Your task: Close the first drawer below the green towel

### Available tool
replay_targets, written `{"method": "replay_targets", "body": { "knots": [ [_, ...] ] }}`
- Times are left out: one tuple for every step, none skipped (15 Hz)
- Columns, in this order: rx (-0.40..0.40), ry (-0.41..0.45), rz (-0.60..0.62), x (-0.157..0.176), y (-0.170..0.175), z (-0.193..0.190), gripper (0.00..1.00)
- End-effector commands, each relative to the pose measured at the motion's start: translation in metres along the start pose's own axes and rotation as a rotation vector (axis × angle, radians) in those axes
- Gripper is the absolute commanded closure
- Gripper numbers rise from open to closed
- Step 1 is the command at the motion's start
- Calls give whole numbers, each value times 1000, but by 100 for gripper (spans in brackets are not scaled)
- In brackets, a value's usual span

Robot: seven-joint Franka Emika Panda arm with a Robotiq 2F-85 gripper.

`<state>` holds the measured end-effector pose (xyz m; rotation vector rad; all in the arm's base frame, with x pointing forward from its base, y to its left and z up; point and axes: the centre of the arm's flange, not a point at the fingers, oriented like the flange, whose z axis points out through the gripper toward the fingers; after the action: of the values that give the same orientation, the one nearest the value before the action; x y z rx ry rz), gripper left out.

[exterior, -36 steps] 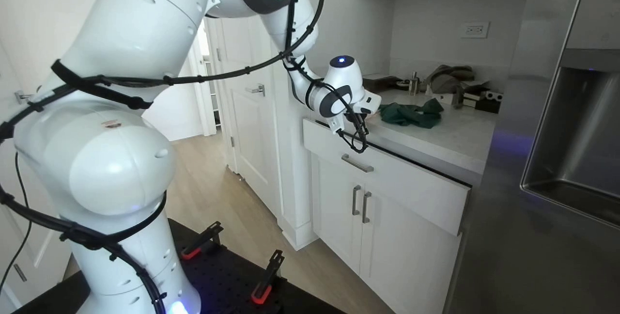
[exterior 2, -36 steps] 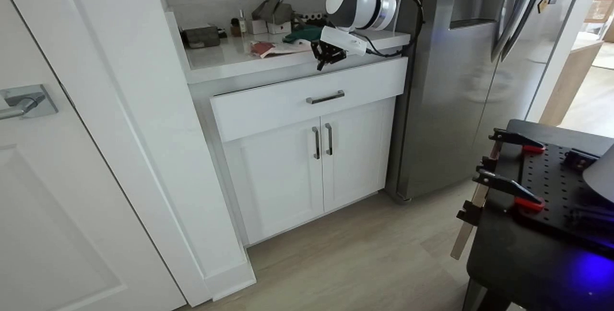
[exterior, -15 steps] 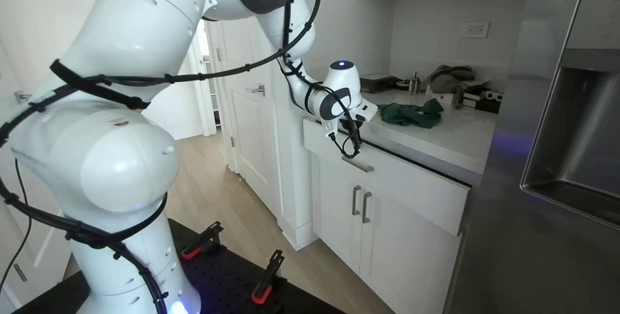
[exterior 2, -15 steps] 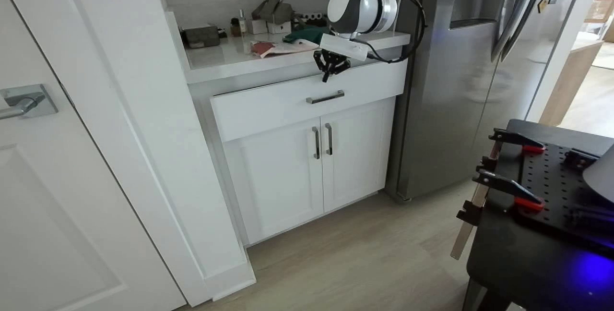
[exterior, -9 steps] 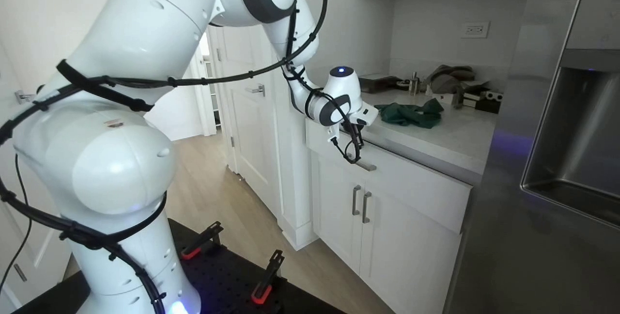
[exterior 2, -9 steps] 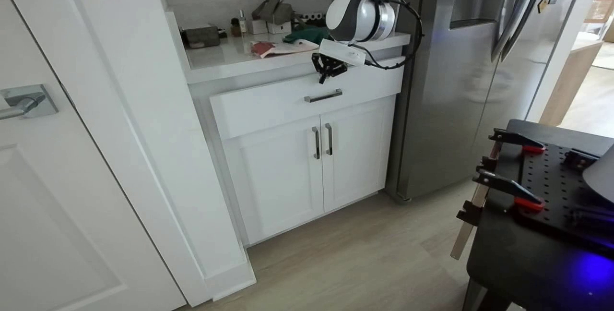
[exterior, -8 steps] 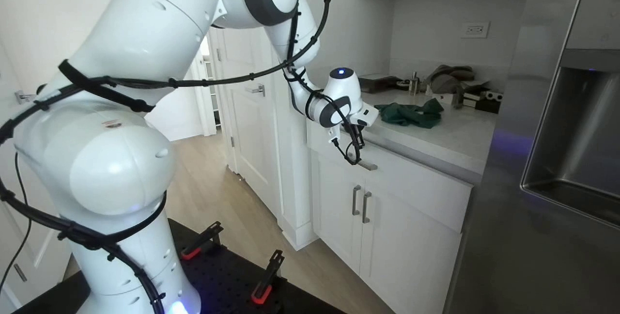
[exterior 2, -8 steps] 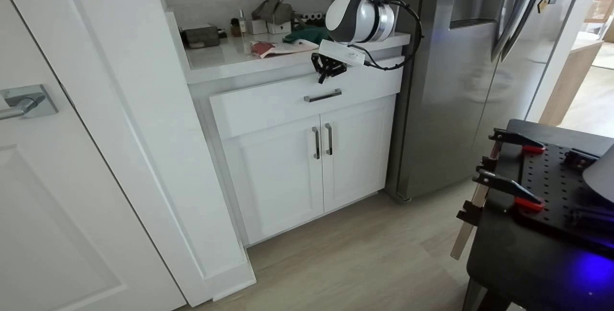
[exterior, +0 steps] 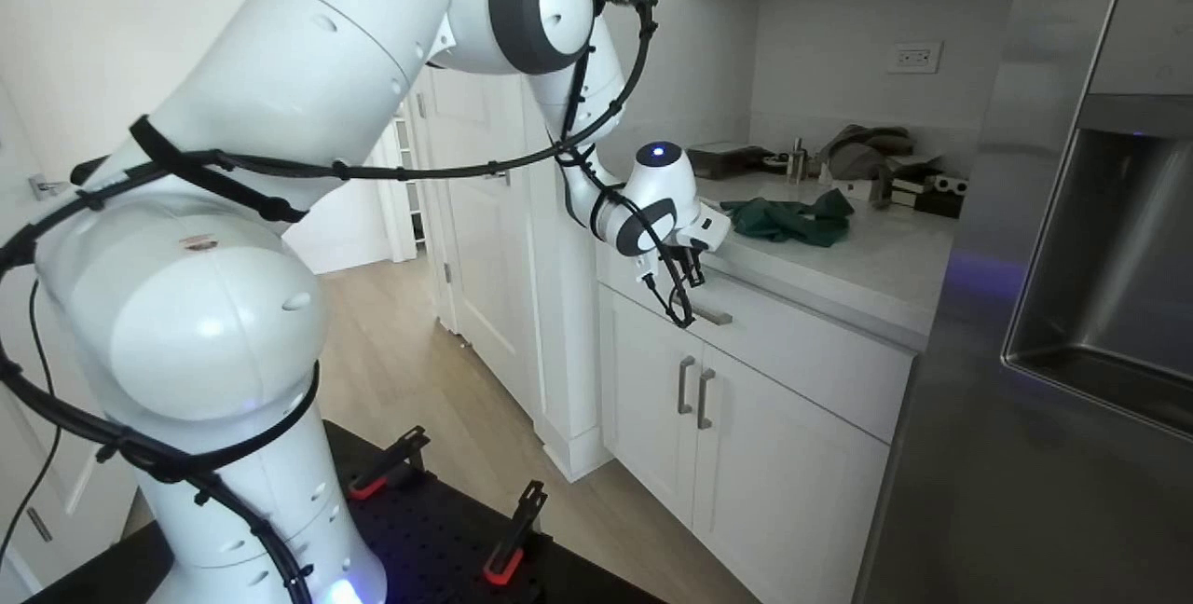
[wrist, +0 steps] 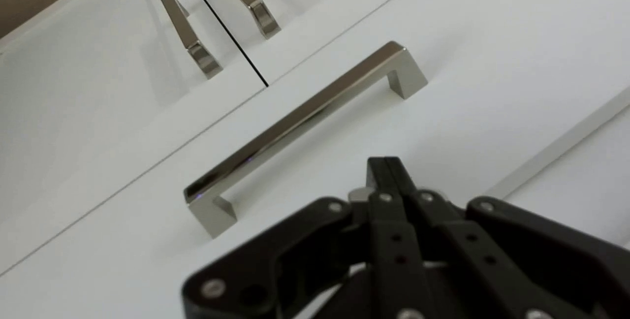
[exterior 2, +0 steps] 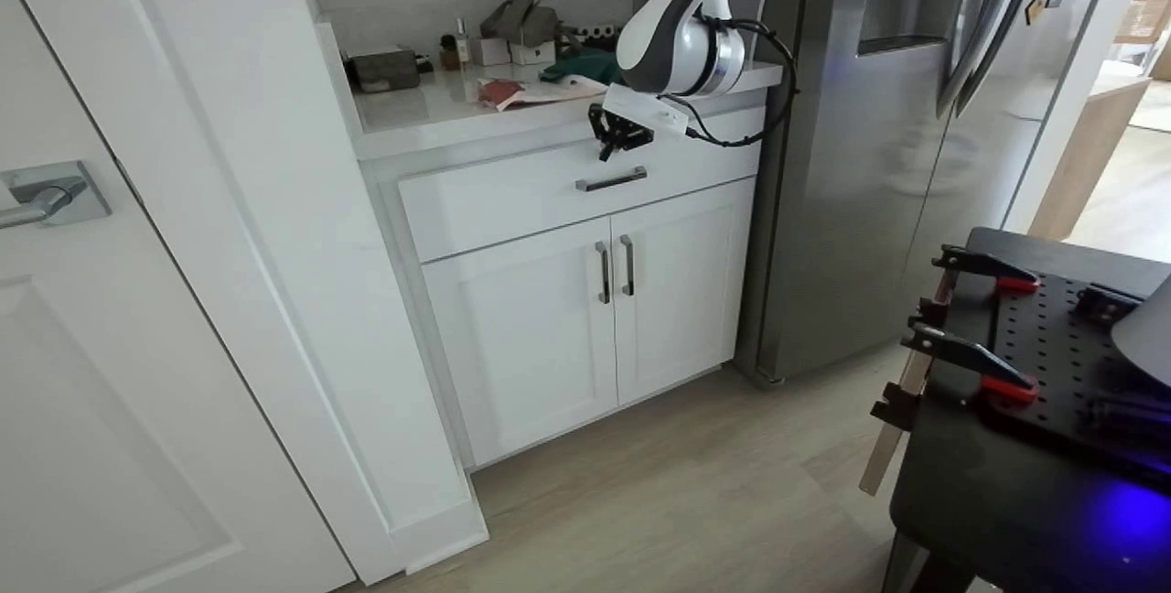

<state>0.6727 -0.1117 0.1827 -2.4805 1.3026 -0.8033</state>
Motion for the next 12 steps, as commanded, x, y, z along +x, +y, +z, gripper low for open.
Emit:
{"method": "replay_targets", "body": {
  "knots": [
    [74, 69, 5, 26, -11, 9, 99],
    [80, 72, 8, 28, -12, 10, 98],
    [88, 76, 10, 29, -13, 10, 99],
    [98, 81, 11, 31, -15, 10, 99],
    [102, 81, 14, 31, -16, 9, 99],
    [103, 80, 16, 32, -17, 9, 99],
    [104, 80, 17, 33, -16, 9, 98],
    [102, 78, 18, 33, -15, 9, 99],
    [88, 68, 23, 32, -14, 8, 99],
    [60, 58, 29, 30, -13, 4, 99],
    [39, 45, 32, 28, -13, 1, 99],
    [14, 29, 37, 25, -14, -7, 98]
  ]
}}
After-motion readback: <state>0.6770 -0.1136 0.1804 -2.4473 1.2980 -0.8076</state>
